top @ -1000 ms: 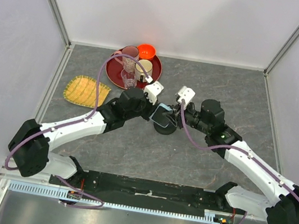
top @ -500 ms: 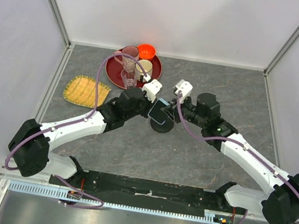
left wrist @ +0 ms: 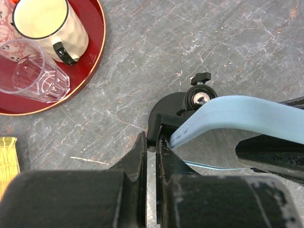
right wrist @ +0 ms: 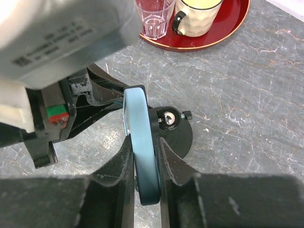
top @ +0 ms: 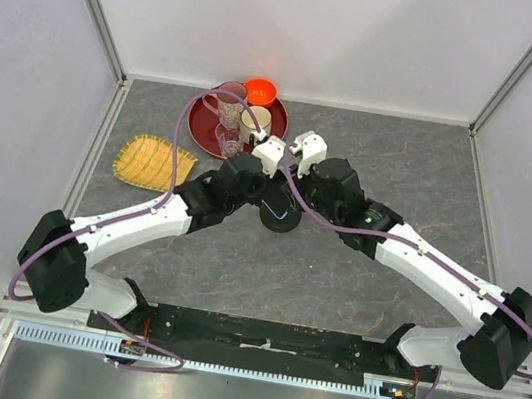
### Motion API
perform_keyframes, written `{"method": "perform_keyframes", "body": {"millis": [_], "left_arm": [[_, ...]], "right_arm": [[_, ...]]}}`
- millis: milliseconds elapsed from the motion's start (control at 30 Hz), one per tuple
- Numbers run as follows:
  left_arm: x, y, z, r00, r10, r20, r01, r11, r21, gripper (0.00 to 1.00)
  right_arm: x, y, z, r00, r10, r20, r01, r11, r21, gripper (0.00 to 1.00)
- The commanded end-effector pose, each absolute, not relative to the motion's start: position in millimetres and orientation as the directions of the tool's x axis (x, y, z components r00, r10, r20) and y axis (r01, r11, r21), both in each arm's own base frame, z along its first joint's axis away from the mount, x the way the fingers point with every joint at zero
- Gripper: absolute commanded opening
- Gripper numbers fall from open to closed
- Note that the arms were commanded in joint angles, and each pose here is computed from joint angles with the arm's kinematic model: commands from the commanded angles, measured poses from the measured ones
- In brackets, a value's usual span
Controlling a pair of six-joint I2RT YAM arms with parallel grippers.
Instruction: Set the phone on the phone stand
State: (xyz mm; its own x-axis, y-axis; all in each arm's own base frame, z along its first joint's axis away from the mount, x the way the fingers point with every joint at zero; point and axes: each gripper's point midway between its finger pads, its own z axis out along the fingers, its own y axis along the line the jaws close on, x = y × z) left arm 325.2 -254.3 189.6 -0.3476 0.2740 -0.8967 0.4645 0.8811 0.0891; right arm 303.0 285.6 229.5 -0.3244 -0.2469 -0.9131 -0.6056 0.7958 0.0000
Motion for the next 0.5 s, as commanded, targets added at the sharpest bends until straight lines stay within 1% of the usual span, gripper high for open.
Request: {"method": "perform_keyframes", "body": {"millis": [0,33,100,267,300,367,433,467], "left_arm": [[340.7,-187.9,215.7,-0.375,0.244,-0.894,0.193,0.964,0.182,0.02],[337.5,-189.4,215.9,-0.379,0.234,-0.895,0.206,0.965,0.165,0.02],[329.3,-192.2,218.4,-0.38,0.23,-0.896,0.248,0.958,0.141,0.02],[315.3,-205.8,229.4,-0.437,0.192,-0.879,0.315,0.948,0.051,0.02],[310.7,-202.8,220.1,-0.481,0.206,-0.852,0.307,0.95,0.056,0.02],[308.9,-204.5,223.3,-0.516,0.167,-0.84,0.28,0.96,0.018,0.02],[304.7,-202.5,213.9,-0.567,0.153,-0.809,0.251,0.968,0.007,0.02],[304.3,-202.5,214.3,-0.574,0.144,-0.806,0.241,0.971,0.002,0.02]], "right_arm": [[334.5,188.7,219.1,-0.43,-0.397,-0.811,-0.265,0.914,-0.307,0.0],[336.3,193.8,224.0,-0.427,-0.384,-0.819,-0.271,0.918,-0.289,0.0],[336.1,194.9,216.7,-0.46,-0.392,-0.796,-0.274,0.916,-0.293,0.0],[334.2,201.5,207.7,-0.5,-0.354,-0.791,-0.269,0.931,-0.246,0.0],[334.4,203.1,207.5,-0.5,-0.354,-0.79,-0.274,0.931,-0.242,0.0],[335.2,210.5,203.6,-0.505,-0.361,-0.784,-0.304,0.924,-0.23,0.0],[336.9,214.4,203.2,-0.504,-0.371,-0.78,-0.321,0.919,-0.229,0.0],[336.3,221.9,198.7,-0.505,-0.38,-0.775,-0.356,0.91,-0.214,0.0]]}}
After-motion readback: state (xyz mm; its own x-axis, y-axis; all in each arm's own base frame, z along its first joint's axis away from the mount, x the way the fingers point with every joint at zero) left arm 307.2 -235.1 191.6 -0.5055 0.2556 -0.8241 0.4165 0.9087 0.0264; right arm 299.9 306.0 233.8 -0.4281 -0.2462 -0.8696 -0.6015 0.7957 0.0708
